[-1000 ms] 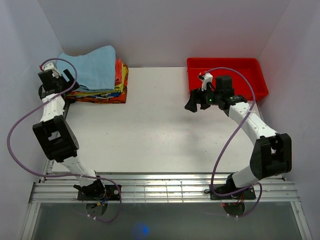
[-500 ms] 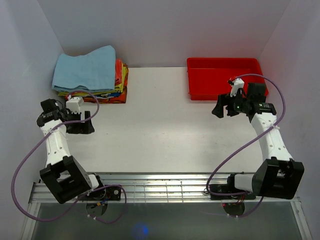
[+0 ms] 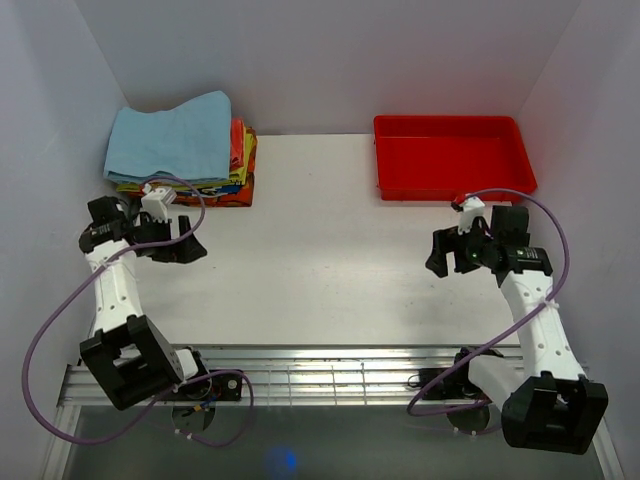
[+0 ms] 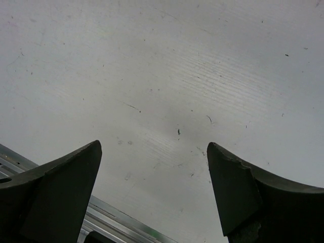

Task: Fold and stack the trousers
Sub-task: Neatly place the folded trousers to the corner

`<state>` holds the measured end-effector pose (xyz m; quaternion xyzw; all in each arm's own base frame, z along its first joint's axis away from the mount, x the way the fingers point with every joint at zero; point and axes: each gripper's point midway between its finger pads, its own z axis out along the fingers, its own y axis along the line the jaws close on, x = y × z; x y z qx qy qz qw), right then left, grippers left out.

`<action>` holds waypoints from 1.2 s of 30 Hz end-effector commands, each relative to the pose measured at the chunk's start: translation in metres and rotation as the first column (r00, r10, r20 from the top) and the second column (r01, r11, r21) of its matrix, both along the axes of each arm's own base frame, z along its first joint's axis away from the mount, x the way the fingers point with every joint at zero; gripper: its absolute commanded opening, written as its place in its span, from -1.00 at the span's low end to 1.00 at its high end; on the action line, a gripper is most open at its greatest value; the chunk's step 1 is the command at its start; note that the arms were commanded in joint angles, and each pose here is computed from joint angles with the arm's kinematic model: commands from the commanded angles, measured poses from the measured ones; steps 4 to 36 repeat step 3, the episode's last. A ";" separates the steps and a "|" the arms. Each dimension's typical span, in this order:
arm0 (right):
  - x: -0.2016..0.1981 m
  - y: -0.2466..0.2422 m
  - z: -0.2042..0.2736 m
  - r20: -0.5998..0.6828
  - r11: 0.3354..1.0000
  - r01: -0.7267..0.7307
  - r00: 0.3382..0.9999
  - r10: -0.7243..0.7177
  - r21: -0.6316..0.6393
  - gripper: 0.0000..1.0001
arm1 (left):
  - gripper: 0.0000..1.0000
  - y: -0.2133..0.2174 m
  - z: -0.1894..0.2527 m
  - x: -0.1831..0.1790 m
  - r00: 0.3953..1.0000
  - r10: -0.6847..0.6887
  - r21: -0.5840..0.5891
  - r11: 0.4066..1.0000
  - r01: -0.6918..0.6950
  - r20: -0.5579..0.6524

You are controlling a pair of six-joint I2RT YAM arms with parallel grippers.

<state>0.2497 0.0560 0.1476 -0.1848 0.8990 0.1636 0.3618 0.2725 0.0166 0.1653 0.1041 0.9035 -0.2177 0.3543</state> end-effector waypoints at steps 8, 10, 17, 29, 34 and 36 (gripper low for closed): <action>0.000 -0.002 0.008 0.023 1.000 0.009 1.000 -0.009 -0.006 0.80 | 0.96 0.003 0.029 0.023 0.994 0.014 0.013 1.000 -0.015 0.107; 0.000 -0.002 0.008 0.023 1.000 0.009 1.000 -0.009 -0.006 0.80 | 0.96 0.003 0.029 0.023 0.994 0.014 0.013 1.000 -0.015 0.107; 0.000 -0.002 0.008 0.023 1.000 0.009 1.000 -0.009 -0.006 0.80 | 0.96 0.003 0.029 0.023 0.994 0.014 0.013 1.000 -0.015 0.107; 0.000 -0.002 0.008 0.023 1.000 0.009 1.000 -0.009 -0.006 0.80 | 0.96 0.003 0.029 0.023 0.994 0.014 0.013 1.000 -0.015 0.107; 0.000 -0.002 0.008 0.023 1.000 0.009 1.000 -0.009 -0.006 0.80 | 0.96 0.003 0.029 0.023 0.994 0.014 0.013 1.000 -0.015 0.107; 0.000 -0.002 0.008 0.023 1.000 0.009 1.000 -0.009 -0.006 0.80 | 0.96 0.003 0.029 0.023 0.994 0.014 0.013 1.000 -0.015 0.107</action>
